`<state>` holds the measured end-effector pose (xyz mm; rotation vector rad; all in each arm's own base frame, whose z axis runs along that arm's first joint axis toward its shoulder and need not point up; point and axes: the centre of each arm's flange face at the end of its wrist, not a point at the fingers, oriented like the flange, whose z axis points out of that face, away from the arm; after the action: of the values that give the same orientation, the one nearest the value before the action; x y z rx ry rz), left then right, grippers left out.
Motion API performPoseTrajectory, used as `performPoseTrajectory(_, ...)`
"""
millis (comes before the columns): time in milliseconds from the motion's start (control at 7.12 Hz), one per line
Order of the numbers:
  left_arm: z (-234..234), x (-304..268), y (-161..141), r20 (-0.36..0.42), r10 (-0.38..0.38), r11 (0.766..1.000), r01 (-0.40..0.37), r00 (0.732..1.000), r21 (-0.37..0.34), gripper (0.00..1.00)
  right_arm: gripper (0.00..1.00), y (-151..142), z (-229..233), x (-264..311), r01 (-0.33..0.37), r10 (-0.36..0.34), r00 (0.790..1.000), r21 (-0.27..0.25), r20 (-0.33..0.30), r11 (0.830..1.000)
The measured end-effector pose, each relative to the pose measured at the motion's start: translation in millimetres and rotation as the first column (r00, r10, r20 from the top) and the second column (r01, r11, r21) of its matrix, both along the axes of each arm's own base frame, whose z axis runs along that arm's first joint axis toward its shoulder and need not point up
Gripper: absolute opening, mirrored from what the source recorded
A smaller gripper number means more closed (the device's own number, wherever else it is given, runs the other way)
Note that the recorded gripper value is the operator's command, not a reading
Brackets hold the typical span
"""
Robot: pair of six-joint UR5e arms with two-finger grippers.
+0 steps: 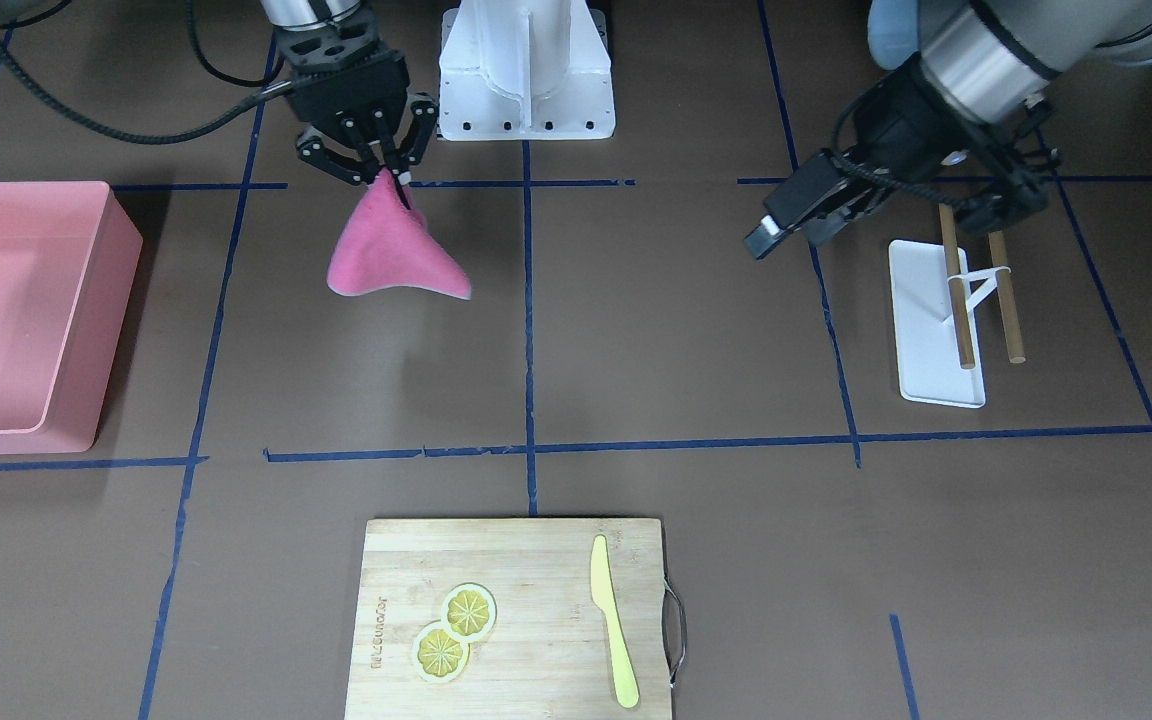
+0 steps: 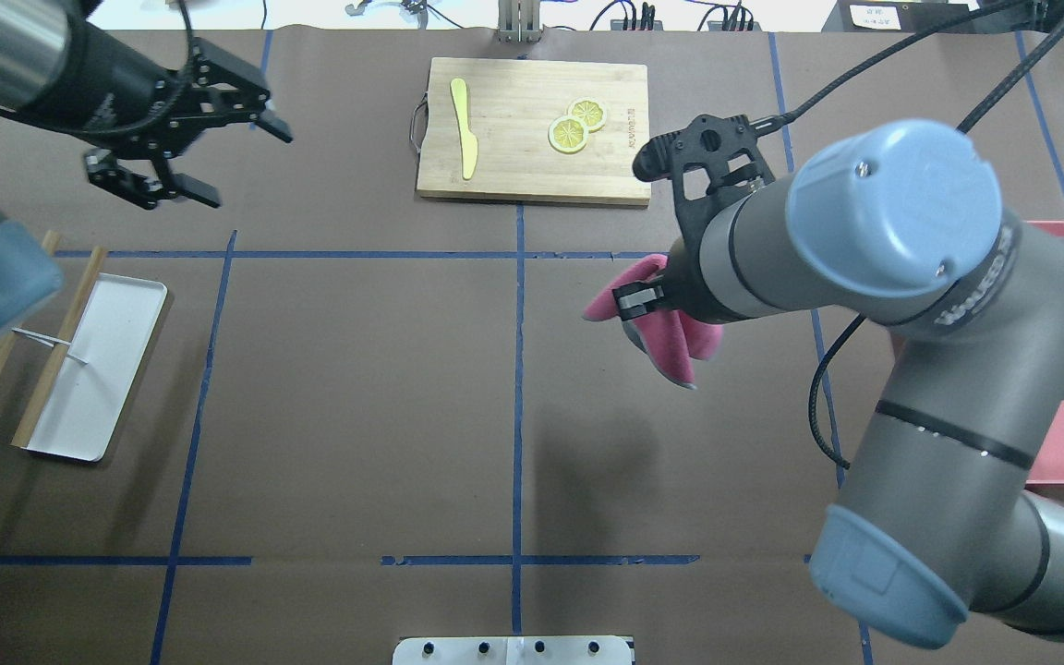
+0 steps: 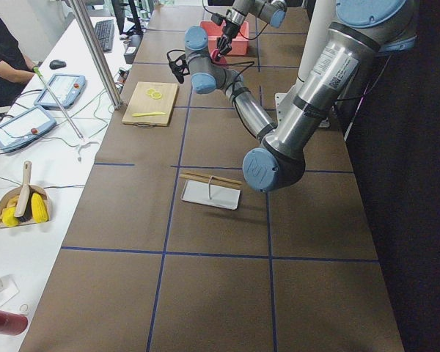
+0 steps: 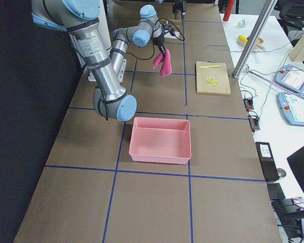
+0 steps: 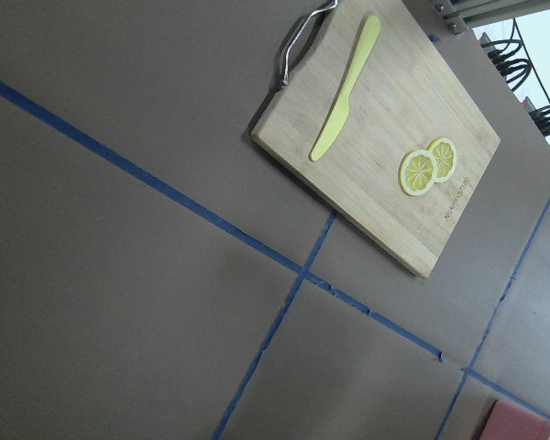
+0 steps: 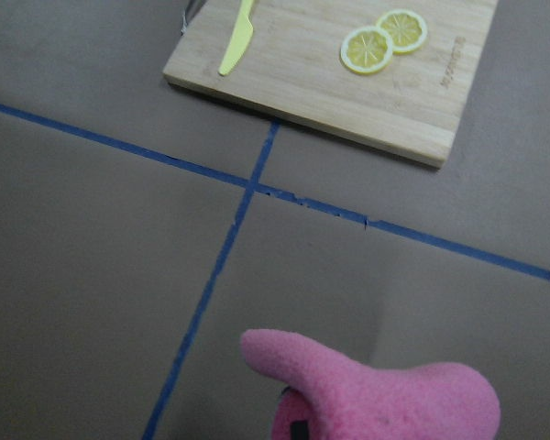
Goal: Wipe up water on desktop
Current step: 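Lower the towel onto the table with the right gripper and wipe forward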
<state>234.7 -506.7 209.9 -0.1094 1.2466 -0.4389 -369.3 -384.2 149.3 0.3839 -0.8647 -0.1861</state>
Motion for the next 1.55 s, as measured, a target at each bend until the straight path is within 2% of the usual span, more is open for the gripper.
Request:
performPoseTrajectory(141, 13, -23, 4, 0.070, 0.015, 0.999, -0.018, 0.997, 0.048, 1.00, 0.00, -1, 8, 4, 0.044, -0.045, 0.999, -0.078, -0.017, 0.996)
performPoseTrajectory(281, 36, -47, 12, 0.134, 0.029, 0.996, -0.040, 0.991, 0.078, 1.00, 0.03, 2, 18, -1, 0.090, -0.094, 0.995, -0.146, -0.022, 0.985)
performPoseTrajectory(422, 63, -70, 23, 0.182, 0.039, 0.993, -0.057, 0.983, 0.098, 1.00, 0.01, 12, 27, -11, 0.094, -0.101, 0.995, -0.224, -0.020, 0.970)
performPoseTrajectory(562, 91, -92, 31, 0.222, 0.046, 0.990, -0.074, 0.974, 0.119, 1.00, 0.02, 33, 41, -35, 0.044, -0.056, 0.998, -0.365, -0.023, 0.930)
performPoseTrajectory(703, 115, -110, 36, 0.255, 0.054, 0.986, -0.091, 0.966, 0.138, 1.00, 0.04, 55, 49, -61, 0.005, -0.022, 0.999, -0.463, -0.031, 0.886)
performPoseTrajectory(843, 137, -124, 39, 0.285, 0.066, 0.981, -0.114, 0.956, 0.157, 1.00, 0.00, 74, 56, -82, -0.018, -0.002, 0.999, -0.507, -0.038, 0.862)
performPoseTrajectory(984, 164, -139, 41, 0.320, 0.084, 0.974, -0.146, 0.944, 0.174, 1.00, 0.00, 88, 64, -99, -0.047, 0.019, 0.998, -0.528, -0.058, 0.848)
performPoseTrajectory(1265, 226, -165, 37, 0.395, 0.148, 0.949, -0.243, 0.906, 0.201, 1.00, 0.00, 94, 77, -119, -0.073, 0.037, 0.996, -0.543, -0.076, 0.836)
performPoseTrajectory(1546, 283, -178, 27, 0.437, 0.211, 0.923, -0.326, 0.874, 0.207, 1.00, 0.00, 73, 92, -122, -0.111, 0.066, 0.993, -0.556, -0.100, 0.824)
